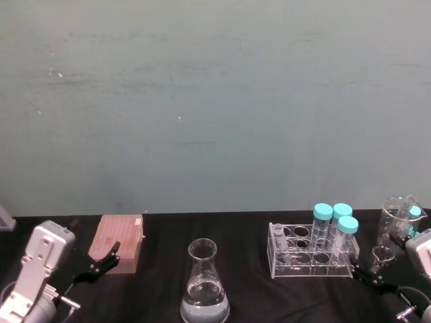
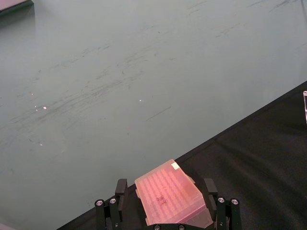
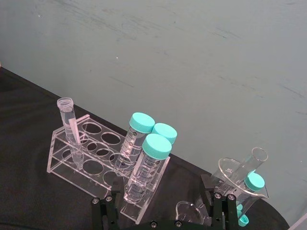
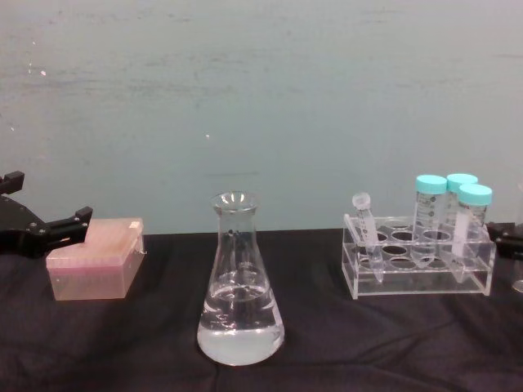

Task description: Pour the liquid from the test tube into the beaker using one hand.

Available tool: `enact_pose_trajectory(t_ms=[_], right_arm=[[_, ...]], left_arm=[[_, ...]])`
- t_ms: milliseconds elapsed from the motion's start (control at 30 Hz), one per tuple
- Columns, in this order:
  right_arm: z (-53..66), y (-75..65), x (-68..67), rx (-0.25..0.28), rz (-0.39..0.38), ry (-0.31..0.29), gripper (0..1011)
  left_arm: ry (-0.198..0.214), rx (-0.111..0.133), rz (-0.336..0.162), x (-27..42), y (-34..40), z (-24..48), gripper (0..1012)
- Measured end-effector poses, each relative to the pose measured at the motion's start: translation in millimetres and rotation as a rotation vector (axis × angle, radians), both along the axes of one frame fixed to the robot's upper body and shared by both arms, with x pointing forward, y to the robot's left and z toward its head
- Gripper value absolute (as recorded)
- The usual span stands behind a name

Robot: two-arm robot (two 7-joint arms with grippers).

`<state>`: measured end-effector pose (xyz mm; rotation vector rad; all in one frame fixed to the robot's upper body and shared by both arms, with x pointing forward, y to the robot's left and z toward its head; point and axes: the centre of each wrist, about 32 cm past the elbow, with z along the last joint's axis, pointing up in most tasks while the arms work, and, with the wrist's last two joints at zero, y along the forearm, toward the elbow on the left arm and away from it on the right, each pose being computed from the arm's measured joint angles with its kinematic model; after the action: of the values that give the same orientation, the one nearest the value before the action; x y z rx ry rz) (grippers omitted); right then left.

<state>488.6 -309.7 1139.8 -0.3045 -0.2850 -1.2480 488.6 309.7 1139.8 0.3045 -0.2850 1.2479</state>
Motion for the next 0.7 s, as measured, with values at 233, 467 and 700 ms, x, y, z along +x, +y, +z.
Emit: enact_pose_trajectory(t_ms=[233,467,700], right_arm=[[0.0,0.0,0.0,0.0,0.0,0.0,1000],[0.0,0.0,0.0,0.0,0.0,0.0,1000],[0.0,0.0,0.0,0.0,0.0,0.0,1000]], left_arm=[[0.0,0.0,0.0,0.0,0.0,0.0,1000],[0.0,0.0,0.0,0.0,0.0,0.0,1000],[0.0,0.0,0.0,0.0,0.0,0.0,1000]])
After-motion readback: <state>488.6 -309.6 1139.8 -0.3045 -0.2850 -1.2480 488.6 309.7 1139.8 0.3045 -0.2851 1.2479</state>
